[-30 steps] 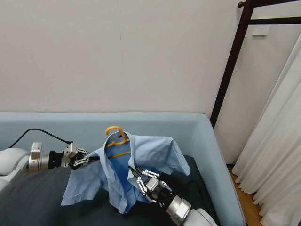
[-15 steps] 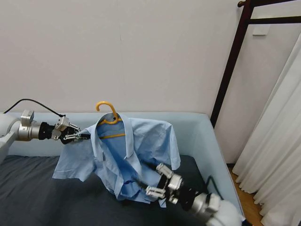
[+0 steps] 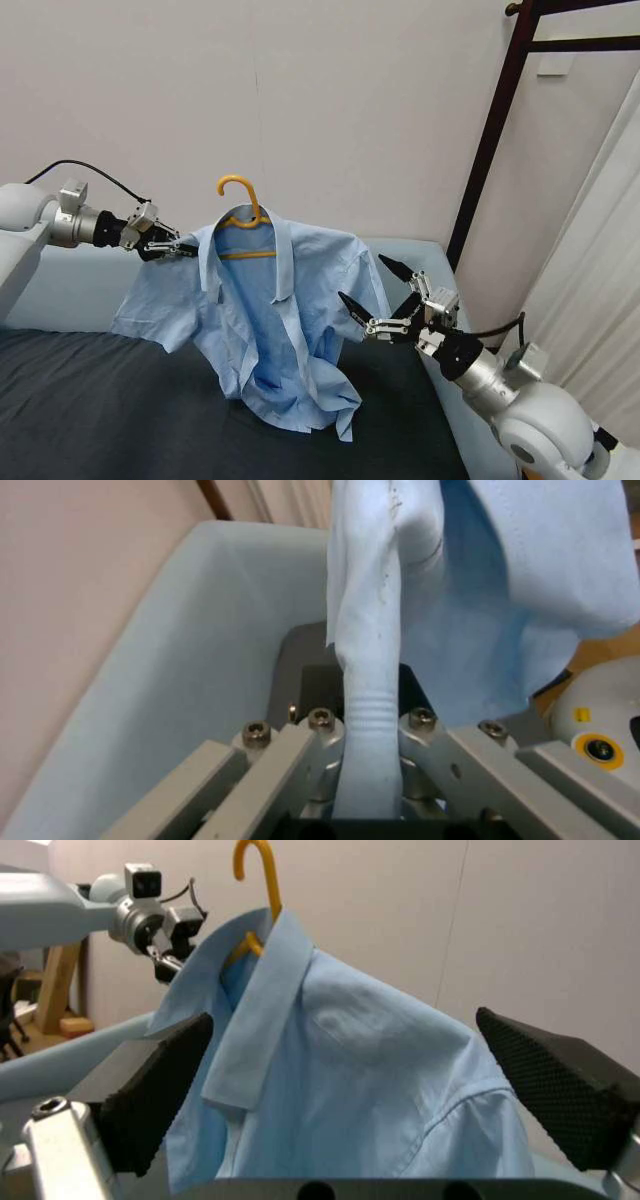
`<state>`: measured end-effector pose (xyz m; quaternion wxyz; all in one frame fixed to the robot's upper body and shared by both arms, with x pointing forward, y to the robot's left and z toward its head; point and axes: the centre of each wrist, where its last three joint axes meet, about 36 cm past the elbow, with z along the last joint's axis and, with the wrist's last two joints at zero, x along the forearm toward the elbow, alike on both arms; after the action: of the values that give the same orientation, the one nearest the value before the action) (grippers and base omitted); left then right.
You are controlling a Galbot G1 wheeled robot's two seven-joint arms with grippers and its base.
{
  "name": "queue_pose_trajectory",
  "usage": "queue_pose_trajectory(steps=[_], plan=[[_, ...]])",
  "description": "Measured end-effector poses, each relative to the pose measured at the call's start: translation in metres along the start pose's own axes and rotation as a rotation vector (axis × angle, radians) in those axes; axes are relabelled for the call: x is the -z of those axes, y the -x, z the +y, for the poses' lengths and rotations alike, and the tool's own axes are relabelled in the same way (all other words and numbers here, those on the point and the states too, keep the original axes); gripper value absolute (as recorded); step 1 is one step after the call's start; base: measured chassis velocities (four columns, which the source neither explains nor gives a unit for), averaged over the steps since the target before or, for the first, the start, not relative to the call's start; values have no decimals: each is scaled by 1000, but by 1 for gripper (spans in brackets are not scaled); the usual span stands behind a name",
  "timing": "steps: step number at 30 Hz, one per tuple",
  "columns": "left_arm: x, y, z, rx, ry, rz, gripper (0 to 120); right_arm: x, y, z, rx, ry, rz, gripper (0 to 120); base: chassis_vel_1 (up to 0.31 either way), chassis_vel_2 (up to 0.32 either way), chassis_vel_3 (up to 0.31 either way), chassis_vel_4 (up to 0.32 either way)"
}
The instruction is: Pick up the clothes from the sofa and hang them on the clothes hanger.
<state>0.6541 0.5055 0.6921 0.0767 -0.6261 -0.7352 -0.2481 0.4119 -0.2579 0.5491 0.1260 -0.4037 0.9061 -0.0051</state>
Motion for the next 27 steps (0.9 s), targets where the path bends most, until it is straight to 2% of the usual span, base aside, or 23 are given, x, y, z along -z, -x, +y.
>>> queue_pose_trajectory(steps=[2, 3, 5, 7, 8, 11, 13, 16, 22, 27], plan=[[-4, 53, 16, -71, 16, -14, 2, -4, -9, -19, 7, 1, 66, 100, 0, 0, 0, 0], [-4, 53, 16, -71, 16, -14, 2, -4, -9, -19, 7, 1, 66, 100, 0, 0, 0, 0], [-3, 91, 24, -123, 34, -18, 2, -8, -18, -37, 13, -30, 110, 100, 0, 0, 0, 0], [-4, 115, 26, -155, 46, -18, 2, -14, -27, -60, 29, -83, 160, 100, 0, 0, 0, 0], [-4, 115, 26, -155, 46, -18, 2, -14, -27, -60, 29, -83, 160, 100, 0, 0, 0, 0], [-9, 129, 27, -171, 57, -1, 2, -20, -40, -88, 86, -129, 220, 100, 0, 0, 0, 0], [-10, 131, 27, -173, 58, 3, 2, -21, -43, -93, 101, -132, 231, 100, 0, 0, 0, 0], [-13, 140, 27, -189, 62, 12, 2, -22, -50, -117, 161, -161, 273, 100, 0, 0, 0, 0], [-9, 159, 27, -227, 82, 19, 2, -21, -49, -134, 199, -170, 310, 100, 0, 0, 0, 0], [-3, 168, 23, -253, 106, 20, 2, -23, -50, -135, 269, -151, 334, 97, 0, 0, 0, 0]])
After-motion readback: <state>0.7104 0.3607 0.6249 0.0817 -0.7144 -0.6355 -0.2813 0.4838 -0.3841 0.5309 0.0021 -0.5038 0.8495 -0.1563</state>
